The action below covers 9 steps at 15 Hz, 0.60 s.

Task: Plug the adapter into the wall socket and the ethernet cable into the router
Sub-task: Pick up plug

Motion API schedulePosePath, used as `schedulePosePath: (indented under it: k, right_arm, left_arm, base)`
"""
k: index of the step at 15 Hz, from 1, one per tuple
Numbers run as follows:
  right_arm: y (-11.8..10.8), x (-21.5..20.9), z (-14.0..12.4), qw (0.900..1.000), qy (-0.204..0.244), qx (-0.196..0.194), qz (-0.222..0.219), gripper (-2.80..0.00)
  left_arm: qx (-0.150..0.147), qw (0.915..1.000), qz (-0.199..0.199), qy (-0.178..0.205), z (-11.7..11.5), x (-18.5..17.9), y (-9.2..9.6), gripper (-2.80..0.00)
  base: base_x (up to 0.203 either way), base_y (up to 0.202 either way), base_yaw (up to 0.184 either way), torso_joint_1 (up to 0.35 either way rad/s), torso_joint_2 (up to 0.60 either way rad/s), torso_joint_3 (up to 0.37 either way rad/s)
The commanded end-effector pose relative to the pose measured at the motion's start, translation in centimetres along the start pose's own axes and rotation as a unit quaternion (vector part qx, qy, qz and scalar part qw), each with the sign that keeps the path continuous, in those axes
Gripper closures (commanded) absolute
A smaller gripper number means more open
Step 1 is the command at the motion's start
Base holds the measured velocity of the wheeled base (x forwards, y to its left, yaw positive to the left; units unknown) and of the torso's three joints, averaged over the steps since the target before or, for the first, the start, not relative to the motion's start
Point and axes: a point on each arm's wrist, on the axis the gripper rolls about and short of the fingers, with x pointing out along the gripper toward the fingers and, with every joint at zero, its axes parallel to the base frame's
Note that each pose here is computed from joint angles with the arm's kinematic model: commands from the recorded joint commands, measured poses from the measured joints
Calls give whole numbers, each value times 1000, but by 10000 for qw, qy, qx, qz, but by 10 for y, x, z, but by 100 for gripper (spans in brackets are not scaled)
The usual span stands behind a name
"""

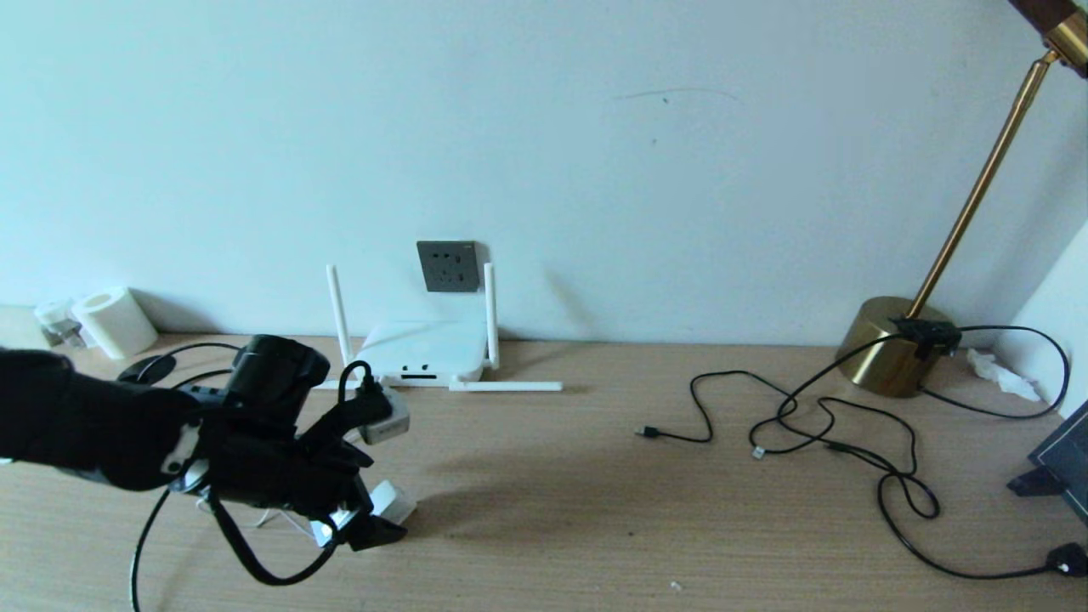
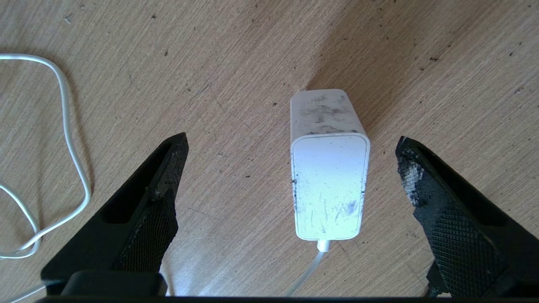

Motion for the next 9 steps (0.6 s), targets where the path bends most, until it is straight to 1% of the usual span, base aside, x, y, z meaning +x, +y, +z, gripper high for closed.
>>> schedulePosePath:
  k: [1, 3, 4, 9]
  right_arm:
    - [0, 0, 0, 10000, 4, -1, -2, 0]
    - [0, 0, 0, 10000, 4, -1, -2, 0]
    - [0, 0, 0, 10000, 4, -1, -2, 0]
    - [0, 0, 0, 10000, 4, -1, -2, 0]
  left_arm:
    - [21, 10000, 1, -7, 0, 0, 0, -280]
    - [22, 10000, 1, -13, 1, 1, 1, -280]
    - [27, 10000, -7, -3, 1, 1, 1, 0]
    - [20, 10000, -46, 37, 0, 4, 0, 0]
  base:
    - [0, 0, 0, 0, 0, 0]
    - [0, 0, 0, 0, 0, 0]
    - [0, 0, 0, 0, 0, 0]
    - [0, 0, 0, 0, 0, 0]
